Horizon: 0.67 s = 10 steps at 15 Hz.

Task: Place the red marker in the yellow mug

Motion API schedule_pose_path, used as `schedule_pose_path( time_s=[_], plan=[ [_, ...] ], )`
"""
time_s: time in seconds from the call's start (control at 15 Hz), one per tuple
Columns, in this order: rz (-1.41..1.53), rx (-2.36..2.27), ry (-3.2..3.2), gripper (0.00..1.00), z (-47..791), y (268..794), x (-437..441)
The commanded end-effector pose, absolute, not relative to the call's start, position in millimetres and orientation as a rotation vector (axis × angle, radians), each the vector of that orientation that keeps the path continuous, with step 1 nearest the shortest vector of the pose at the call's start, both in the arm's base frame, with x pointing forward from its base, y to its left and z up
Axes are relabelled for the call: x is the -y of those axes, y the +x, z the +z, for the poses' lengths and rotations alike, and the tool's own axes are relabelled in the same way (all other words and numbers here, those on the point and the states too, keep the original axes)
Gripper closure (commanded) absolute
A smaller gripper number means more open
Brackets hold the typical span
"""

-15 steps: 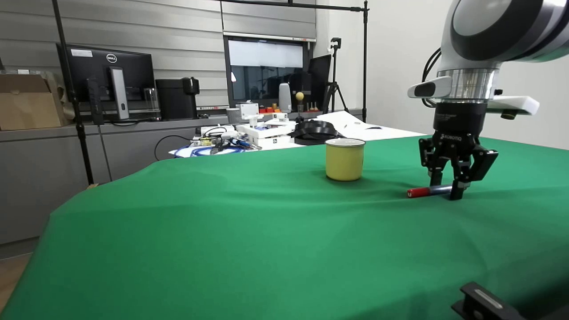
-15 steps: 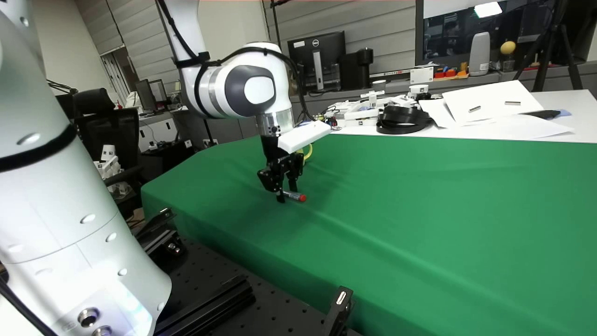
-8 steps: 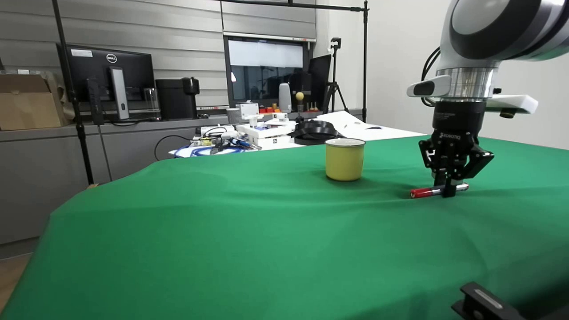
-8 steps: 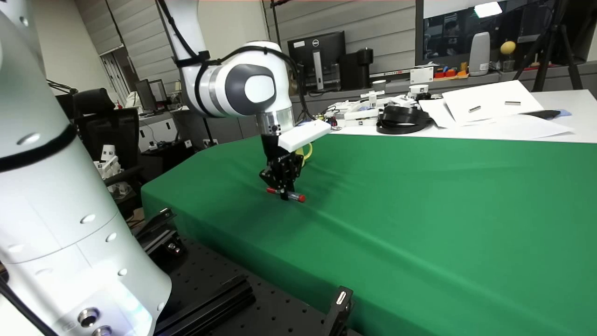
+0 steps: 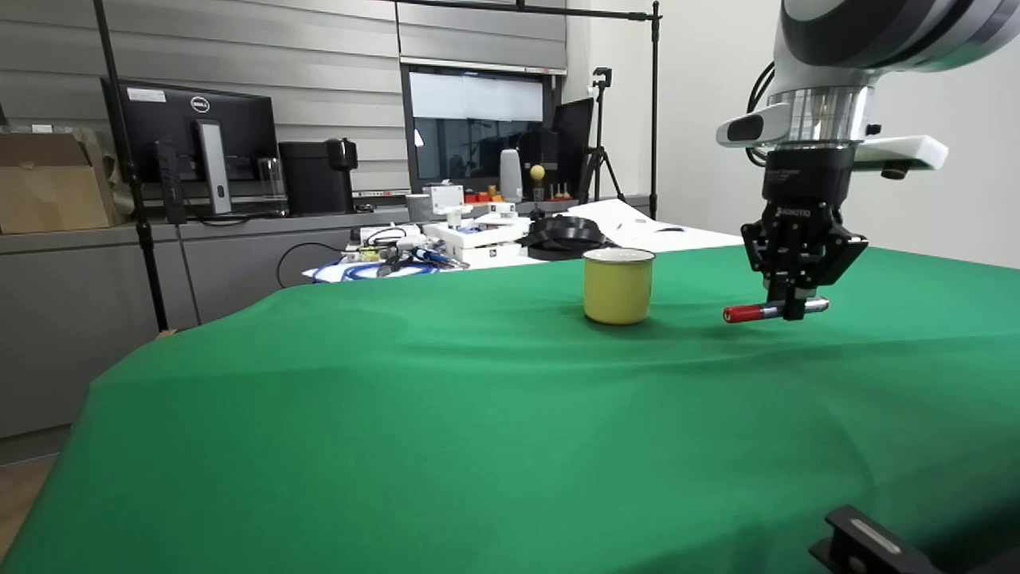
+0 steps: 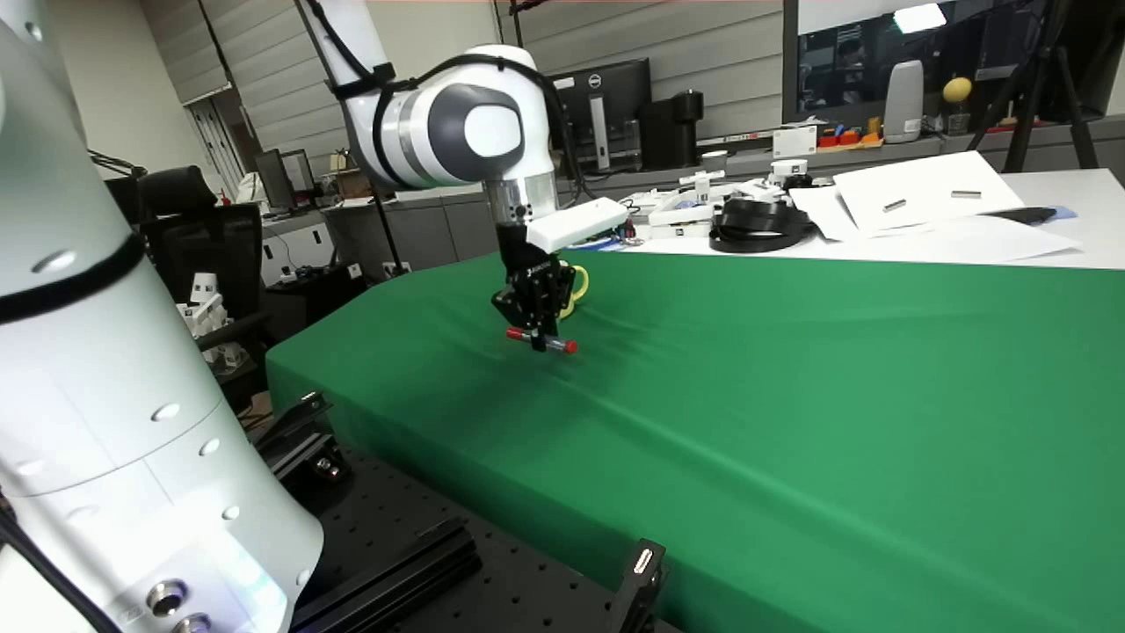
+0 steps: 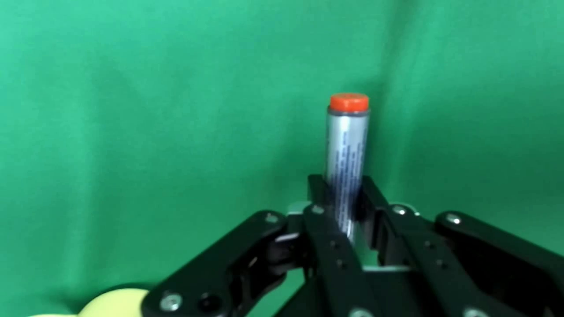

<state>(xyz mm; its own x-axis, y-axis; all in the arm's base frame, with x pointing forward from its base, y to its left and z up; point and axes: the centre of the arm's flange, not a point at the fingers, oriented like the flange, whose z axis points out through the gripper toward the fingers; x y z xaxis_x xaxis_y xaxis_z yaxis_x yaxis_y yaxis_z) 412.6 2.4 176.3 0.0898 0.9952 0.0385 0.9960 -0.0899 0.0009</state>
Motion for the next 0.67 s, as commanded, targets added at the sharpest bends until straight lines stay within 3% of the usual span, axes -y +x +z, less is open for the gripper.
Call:
schedule_pose_path(
  time_s=[0.0,0.6],
  plan=[
    [-0.030,2.093,-2.340,0.95,213,420,-2],
    [0.161,2.514,-2.262,0.95,240,443,-24]
  ],
)
